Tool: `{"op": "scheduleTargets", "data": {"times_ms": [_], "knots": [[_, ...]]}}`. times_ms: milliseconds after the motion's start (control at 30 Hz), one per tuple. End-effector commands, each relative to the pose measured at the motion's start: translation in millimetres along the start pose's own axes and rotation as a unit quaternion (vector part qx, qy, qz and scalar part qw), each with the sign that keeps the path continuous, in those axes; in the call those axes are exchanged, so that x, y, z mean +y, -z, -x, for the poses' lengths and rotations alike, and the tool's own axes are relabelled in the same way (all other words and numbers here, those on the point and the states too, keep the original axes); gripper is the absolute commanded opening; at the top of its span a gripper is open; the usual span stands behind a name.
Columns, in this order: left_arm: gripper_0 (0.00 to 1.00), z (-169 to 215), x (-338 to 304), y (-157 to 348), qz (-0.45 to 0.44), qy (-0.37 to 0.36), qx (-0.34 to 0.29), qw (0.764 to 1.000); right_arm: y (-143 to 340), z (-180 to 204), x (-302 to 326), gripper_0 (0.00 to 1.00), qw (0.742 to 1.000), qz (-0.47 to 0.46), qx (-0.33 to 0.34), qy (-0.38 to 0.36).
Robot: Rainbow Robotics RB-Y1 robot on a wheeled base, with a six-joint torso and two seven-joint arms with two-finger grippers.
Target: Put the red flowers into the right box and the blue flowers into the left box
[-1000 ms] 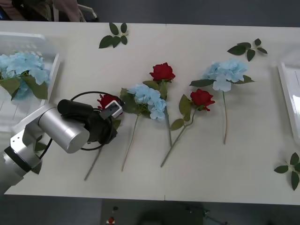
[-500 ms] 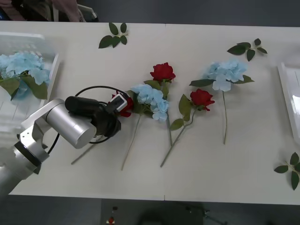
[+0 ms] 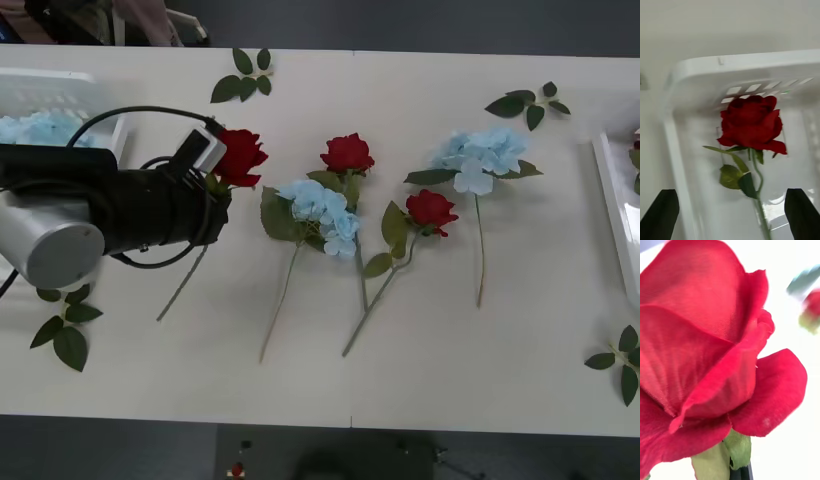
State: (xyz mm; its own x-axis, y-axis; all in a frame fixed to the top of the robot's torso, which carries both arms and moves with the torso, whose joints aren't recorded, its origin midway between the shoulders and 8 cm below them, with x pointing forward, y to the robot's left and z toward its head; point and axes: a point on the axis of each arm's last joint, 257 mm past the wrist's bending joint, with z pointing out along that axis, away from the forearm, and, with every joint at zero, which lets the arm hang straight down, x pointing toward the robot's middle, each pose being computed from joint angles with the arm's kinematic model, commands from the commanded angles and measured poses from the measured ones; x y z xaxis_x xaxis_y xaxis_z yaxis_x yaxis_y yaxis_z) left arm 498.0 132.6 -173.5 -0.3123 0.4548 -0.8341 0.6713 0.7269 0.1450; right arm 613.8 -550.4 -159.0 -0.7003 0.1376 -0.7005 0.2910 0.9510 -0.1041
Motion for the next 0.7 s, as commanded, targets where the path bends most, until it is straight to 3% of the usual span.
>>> {"op": "scheduleTargets", "data": {"times_ms": [33, 300, 467, 700], "knots": [[0.0, 83, -35, 6, -0.051, 0.071, -0.087, 0.992, 25, 26, 40, 0.85, 0.997, 0.065, -0.023, 0.03], [0.0, 197, -68, -20, -0.107, 0.167, -0.188, 0.962, 105, 19, 155, 0.85, 0.964, 0.249, -0.063, 0.072], [0.0, 254, -65, -32, -0.12, 0.208, -0.25, 0.938, 165, -7, 207, 0.87, 0.923, 0.376, -0.075, 0.039], [0.0, 296, -62, -31, -0.136, 0.231, -0.279, 0.922, 230, -25, 242, 0.88, 0.875, 0.474, -0.097, 0.016]]}}
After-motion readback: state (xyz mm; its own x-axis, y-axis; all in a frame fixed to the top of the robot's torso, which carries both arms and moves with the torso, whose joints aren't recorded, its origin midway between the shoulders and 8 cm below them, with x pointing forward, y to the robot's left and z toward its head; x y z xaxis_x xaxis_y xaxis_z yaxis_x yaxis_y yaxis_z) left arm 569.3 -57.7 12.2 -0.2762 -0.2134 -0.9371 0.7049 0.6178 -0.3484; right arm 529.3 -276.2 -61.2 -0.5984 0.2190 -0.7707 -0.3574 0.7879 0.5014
